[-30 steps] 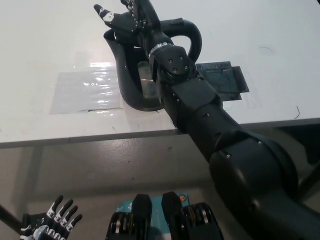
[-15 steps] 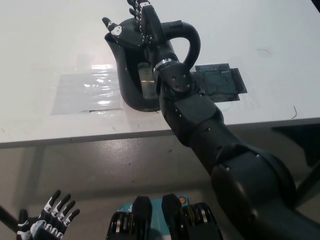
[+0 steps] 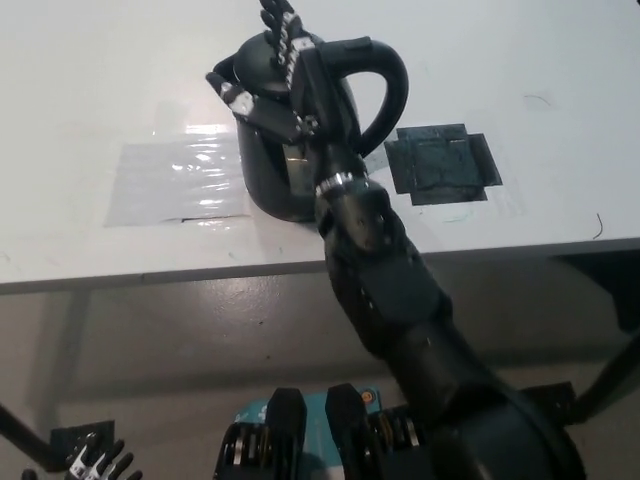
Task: The robot uses its right hand to push down on the lid of a kettle kept in the middle of the desk to close it
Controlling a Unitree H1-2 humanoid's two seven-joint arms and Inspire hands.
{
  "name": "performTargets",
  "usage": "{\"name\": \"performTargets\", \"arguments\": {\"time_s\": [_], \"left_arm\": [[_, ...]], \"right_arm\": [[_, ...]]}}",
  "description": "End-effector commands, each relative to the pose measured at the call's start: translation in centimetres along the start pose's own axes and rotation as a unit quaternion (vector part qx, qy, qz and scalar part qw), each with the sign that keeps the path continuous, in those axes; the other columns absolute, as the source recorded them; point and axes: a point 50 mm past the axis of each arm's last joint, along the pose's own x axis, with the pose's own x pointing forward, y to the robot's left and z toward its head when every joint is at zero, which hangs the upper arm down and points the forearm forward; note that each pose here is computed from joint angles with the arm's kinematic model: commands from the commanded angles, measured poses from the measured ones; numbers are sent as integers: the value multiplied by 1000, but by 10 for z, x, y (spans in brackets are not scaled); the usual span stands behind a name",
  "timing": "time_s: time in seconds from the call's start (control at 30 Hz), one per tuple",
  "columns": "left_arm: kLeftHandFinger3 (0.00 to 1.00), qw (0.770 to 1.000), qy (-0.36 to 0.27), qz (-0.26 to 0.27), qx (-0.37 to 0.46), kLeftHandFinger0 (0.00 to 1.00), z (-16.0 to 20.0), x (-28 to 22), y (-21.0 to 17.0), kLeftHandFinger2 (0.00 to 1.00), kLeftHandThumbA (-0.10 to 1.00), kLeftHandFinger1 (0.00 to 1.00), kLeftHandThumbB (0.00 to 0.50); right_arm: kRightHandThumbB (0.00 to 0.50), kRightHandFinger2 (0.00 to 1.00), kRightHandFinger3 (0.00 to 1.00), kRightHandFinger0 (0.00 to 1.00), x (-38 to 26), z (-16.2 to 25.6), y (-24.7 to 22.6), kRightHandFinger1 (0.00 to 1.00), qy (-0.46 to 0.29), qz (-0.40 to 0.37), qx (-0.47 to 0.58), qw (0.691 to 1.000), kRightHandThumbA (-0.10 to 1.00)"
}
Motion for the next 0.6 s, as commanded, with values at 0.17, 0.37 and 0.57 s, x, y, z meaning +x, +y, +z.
{"name": "performTargets", "arguments": {"time_s": [0.17,0.37,0.57], "left_arm": [[1000,999,-30,-19,26,1000,33,9,14,1000,1000,1000,492],[1000,999,-37,-17,25,1000,29,15,11,1000,1000,1000,493],[1000,999,-47,-10,14,1000,31,17,14,1000,1000,1000,490]], "right_arm": [[186,1000,1000,1000,-134,136,-42,1000,-187,70,-23,980,745],[223,1000,1000,1000,-205,135,-76,1000,-171,59,-50,982,656],[233,1000,1000,1000,-293,115,-117,1000,-107,25,-103,989,637]]}}
